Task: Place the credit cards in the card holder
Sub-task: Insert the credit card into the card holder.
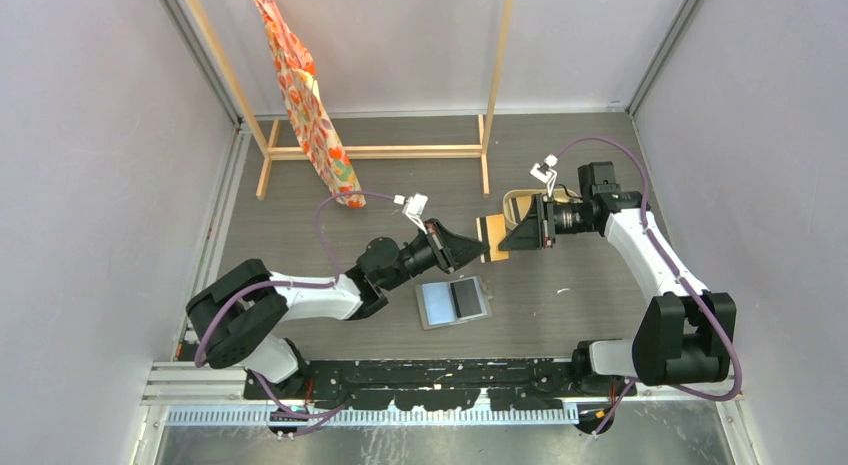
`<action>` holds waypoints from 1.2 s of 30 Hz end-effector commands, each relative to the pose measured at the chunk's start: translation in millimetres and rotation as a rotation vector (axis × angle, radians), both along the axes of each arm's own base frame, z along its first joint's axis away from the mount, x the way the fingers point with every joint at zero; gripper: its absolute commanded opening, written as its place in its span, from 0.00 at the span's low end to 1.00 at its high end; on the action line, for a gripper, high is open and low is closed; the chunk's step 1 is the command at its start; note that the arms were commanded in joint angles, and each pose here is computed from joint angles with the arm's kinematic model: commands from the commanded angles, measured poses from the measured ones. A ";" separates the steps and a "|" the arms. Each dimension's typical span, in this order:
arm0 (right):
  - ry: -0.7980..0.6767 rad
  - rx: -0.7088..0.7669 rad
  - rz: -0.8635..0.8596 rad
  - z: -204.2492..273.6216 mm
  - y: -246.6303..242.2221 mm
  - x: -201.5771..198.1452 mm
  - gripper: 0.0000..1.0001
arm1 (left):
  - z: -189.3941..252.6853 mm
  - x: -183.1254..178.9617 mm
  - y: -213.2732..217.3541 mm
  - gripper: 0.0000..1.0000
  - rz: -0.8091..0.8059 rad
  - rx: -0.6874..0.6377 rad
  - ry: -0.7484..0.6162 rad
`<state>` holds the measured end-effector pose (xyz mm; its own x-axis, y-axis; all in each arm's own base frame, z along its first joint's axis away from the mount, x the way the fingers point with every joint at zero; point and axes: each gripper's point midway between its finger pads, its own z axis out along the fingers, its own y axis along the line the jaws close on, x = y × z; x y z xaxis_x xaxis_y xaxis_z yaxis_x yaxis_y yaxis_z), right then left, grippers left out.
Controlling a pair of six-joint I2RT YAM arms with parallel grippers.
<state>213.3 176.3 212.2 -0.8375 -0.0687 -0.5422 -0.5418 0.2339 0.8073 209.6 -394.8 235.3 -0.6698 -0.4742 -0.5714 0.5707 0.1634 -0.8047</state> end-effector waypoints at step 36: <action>0.232 -0.304 0.116 -117.8 47.3 -13.5 0.01 | -114.8 -42.7 135.6 0.66 0.230 0.694 0.355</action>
<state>188.6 219.6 95.1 -0.9203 -0.2946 -0.2573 -0.3641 0.4054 0.8385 169.2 -283.9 137.9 -0.7792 -0.2456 -0.5766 0.2890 0.6756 -0.6783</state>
